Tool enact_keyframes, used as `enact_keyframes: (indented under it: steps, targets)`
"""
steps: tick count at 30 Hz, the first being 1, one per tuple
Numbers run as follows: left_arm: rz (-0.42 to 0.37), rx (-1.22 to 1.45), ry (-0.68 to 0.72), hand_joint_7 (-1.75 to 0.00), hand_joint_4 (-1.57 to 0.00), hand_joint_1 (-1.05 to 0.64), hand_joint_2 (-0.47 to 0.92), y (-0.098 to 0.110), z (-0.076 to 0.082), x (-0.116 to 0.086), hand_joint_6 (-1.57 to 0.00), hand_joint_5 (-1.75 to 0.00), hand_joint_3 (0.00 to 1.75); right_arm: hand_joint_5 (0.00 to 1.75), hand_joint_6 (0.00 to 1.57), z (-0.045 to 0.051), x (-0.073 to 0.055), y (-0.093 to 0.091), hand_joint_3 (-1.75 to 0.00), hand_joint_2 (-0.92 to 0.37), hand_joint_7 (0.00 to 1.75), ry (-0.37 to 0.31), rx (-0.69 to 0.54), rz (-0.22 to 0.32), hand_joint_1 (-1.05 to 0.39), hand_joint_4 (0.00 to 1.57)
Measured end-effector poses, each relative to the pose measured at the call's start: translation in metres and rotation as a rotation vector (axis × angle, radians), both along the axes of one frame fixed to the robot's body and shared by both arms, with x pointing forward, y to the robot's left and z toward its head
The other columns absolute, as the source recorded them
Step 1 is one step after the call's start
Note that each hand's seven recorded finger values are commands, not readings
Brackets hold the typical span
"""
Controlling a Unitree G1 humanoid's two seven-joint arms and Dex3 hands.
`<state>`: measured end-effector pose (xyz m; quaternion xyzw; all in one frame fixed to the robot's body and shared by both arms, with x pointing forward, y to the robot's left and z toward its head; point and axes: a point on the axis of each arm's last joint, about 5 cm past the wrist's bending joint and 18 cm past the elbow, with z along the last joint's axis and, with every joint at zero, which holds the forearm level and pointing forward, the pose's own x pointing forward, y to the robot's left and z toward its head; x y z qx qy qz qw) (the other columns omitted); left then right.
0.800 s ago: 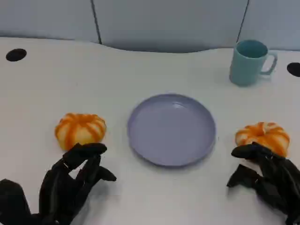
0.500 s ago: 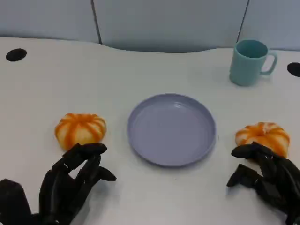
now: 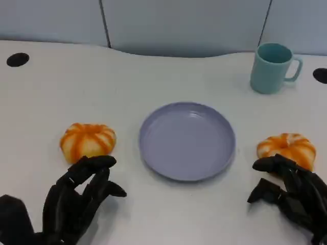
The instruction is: Grasp the bread from the table and place it into the plate.
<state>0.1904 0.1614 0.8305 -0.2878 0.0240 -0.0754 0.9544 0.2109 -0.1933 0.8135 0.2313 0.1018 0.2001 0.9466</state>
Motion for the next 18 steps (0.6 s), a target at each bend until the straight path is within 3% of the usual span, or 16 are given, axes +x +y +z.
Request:
enact_keyframes:
  steps: [7, 12, 14, 15, 18]
  targets:
    - [0.002, 0.002, -0.003, -0.93, -0.63, -0.44, 0.92, 0.0002, 0.0002, 0.0000, -0.69, -1.56, 0.16, 1.44, 0.66, 0.0001, 0.0001, 0.0003, -0.20, -0.92, 0.97, 0.000, -0.001, -0.001, -0.45, 0.64]
    - [0.007, 0.024, -0.063, -0.48, -0.53, -0.43, 0.92, 0.0024, 0.0006, 0.0003, -0.62, -1.35, 0.13, 1.44, 0.65, 0.0002, 0.0003, 0.0019, -0.17, -0.92, 0.98, -0.001, -0.001, -0.001, -0.46, 0.64]
    - [0.011, 0.072, -0.113, -0.42, -0.53, -0.43, 0.92, 0.0045, 0.0010, 0.0012, -0.61, -1.30, 0.12, 1.44, 0.65, 0.0002, 0.0005, 0.0028, -0.17, -0.92, 0.99, 0.000, -0.002, -0.002, -0.47, 0.64]
    - [0.013, 0.091, -0.131, -0.30, -0.52, -0.44, 0.92, 0.0054, 0.0011, 0.0019, -0.62, -1.15, 0.10, 1.44, 0.65, 0.0003, 0.0006, 0.0031, -0.17, -0.92, 0.99, 0.001, -0.003, -0.003, -0.47, 0.64]
    - [0.024, 0.185, -0.198, -0.16, -0.44, -0.48, 0.92, 0.0089, 0.0017, 0.0039, -0.59, -0.98, 0.07, 1.43, 0.64, 0.0005, 0.0012, 0.0048, -0.18, -0.92, 0.99, 0.000, -0.003, 0.000, -0.46, 0.63]
